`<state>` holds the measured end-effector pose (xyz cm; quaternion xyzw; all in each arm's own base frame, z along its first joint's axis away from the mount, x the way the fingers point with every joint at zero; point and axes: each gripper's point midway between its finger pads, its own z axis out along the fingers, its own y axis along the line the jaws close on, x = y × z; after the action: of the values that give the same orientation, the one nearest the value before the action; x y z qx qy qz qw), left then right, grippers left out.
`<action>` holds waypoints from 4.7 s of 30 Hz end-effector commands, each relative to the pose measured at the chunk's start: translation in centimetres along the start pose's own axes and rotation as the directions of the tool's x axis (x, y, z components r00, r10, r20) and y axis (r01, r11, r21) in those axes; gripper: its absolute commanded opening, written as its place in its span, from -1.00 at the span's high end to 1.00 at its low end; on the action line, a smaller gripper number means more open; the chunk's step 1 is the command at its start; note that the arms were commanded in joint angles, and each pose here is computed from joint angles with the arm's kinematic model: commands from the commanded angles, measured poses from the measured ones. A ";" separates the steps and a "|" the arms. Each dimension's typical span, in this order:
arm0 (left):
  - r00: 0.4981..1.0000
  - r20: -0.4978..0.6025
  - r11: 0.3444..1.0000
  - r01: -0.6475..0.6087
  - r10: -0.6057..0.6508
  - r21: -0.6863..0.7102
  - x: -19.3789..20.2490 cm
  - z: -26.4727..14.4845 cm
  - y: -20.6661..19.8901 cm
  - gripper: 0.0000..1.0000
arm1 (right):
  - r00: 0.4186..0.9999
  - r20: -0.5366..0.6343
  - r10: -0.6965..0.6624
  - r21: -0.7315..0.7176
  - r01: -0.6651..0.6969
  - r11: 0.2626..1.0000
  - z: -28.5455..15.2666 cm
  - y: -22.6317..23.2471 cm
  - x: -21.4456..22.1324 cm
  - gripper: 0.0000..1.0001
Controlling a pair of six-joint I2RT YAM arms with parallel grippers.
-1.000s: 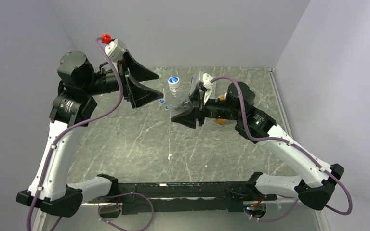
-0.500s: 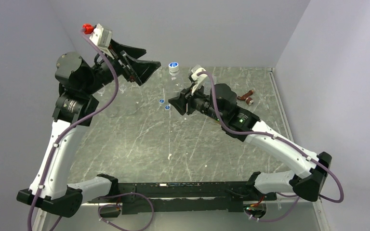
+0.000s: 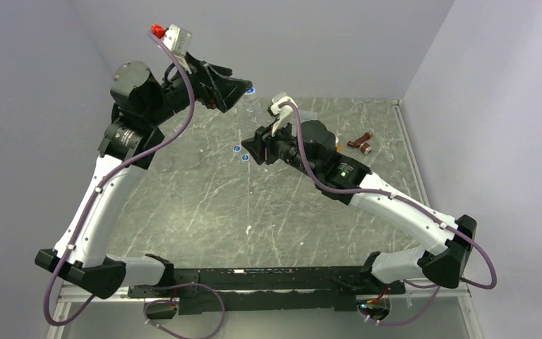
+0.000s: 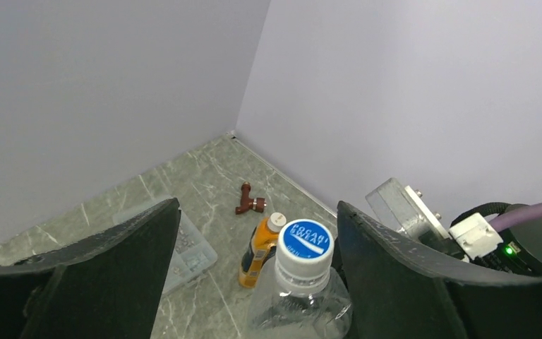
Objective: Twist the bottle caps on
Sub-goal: Screw the bottle cap onto the plastic bottle.
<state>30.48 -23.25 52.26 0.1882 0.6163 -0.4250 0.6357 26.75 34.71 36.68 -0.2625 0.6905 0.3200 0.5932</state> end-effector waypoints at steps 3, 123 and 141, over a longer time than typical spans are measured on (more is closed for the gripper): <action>1.000 0.025 1.000 -0.010 0.010 0.017 -1.1 0.7 -1.4 -0.64 | 0.996 0.088 -0.012 0.018 0.010 1.000 0.3 0.4 -3.5 0.67; 0.997 0.048 0.987 -0.060 0.067 -0.148 -2.4 0.4 -0.4 -0.78 | 1.000 0.029 -0.008 0.069 0.006 0.998 -0.8 -1.9 -3.6 0.83; 0.996 -0.054 0.971 -0.080 0.070 -0.227 1.3 3.0 1.1 -0.49 | 1.000 0.006 -0.028 0.091 0.028 0.995 1.0 -1.4 -3.0 0.85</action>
<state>33.32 -25.70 49.15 0.1482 0.6853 -0.3320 0.6310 28.62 34.30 36.38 -0.2545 0.7219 0.2775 0.5806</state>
